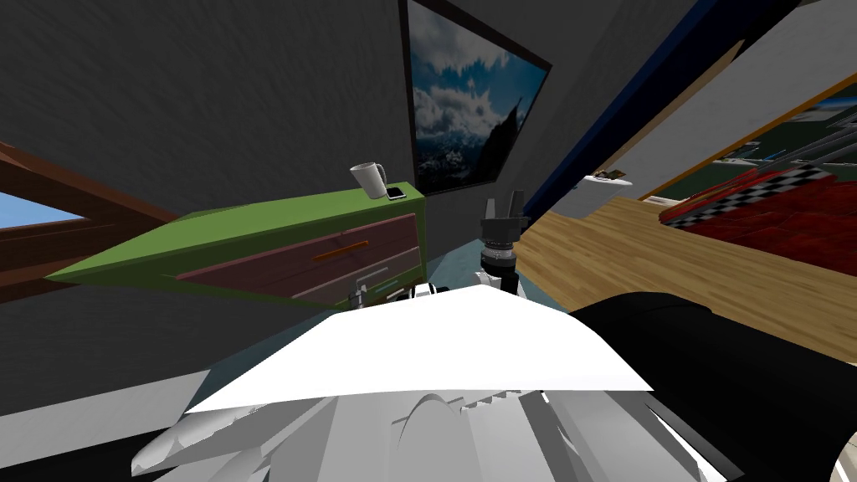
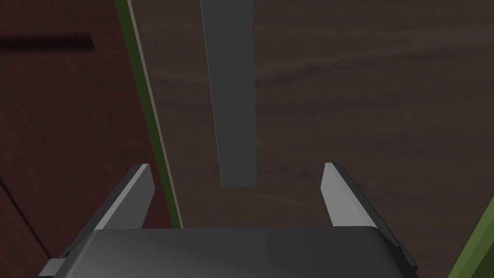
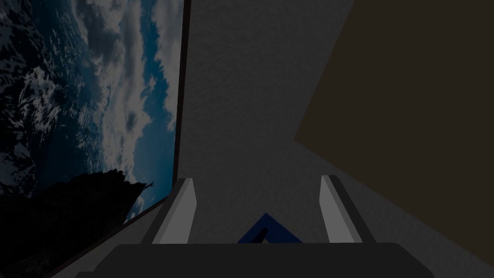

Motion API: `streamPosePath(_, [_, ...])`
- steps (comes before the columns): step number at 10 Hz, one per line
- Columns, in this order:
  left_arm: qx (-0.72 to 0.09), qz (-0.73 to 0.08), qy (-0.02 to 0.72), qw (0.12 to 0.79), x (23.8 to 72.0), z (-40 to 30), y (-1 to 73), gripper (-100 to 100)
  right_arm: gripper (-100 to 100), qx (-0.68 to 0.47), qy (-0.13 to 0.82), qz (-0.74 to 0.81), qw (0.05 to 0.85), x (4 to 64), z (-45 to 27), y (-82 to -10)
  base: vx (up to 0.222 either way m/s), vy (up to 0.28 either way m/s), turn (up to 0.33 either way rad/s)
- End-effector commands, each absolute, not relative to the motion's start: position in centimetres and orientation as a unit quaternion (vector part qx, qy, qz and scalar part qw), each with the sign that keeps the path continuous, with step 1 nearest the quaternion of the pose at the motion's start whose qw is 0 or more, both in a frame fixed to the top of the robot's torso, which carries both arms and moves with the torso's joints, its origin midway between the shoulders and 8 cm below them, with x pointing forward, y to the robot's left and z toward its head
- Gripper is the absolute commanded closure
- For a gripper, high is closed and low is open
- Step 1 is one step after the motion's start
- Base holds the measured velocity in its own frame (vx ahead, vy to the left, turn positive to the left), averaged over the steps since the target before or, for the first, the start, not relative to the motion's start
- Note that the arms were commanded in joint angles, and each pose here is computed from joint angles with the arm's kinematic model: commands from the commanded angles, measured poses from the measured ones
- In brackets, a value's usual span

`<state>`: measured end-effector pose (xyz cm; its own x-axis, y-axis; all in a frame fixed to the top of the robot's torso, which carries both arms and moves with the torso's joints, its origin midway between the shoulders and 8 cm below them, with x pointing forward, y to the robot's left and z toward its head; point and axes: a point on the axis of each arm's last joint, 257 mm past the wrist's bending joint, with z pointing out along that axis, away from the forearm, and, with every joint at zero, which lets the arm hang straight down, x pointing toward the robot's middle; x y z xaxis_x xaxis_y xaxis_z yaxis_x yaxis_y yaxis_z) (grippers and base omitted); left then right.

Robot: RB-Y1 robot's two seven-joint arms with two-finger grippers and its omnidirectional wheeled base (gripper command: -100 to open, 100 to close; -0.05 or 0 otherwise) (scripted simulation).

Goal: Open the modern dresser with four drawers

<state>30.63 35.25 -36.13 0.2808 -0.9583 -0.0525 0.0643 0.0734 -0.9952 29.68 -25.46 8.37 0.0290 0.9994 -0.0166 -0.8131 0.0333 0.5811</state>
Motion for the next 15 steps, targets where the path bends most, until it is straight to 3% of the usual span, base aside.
streamPosePath(1, [-0.548, -0.433, 0.401, 0.593, 30.7, -36.4, 33.7, -100, 0, 0.213, 0.218, 0.662, 0.685, 29.7, 8.4, -25.5, 0.000, 0.000, 0.000])
streamPosePath(5, [-0.545, -0.431, 0.403, 0.596, 30.9, -35.9, 34.4, -100, 0, 0.213, 0.218, 0.662, 0.685, 29.7, 8.4, -25.5, 0.039, 0.006, -0.012])
streamPosePath(6, [-0.545, -0.432, 0.404, 0.594, 30.7, -36.3, 34.1, 100, 0, 0.213, 0.218, 0.662, 0.685, 29.7, 8.4, -25.5, -0.038, -0.006, 0.030])
streamPosePath(15, [-0.546, -0.432, 0.405, 0.593, 28.6, -35.5, 34.1, 100, 0, 0.213, 0.218, 0.662, 0.685, 29.7, 8.4, -25.5, -0.131, -0.050, 0.003])
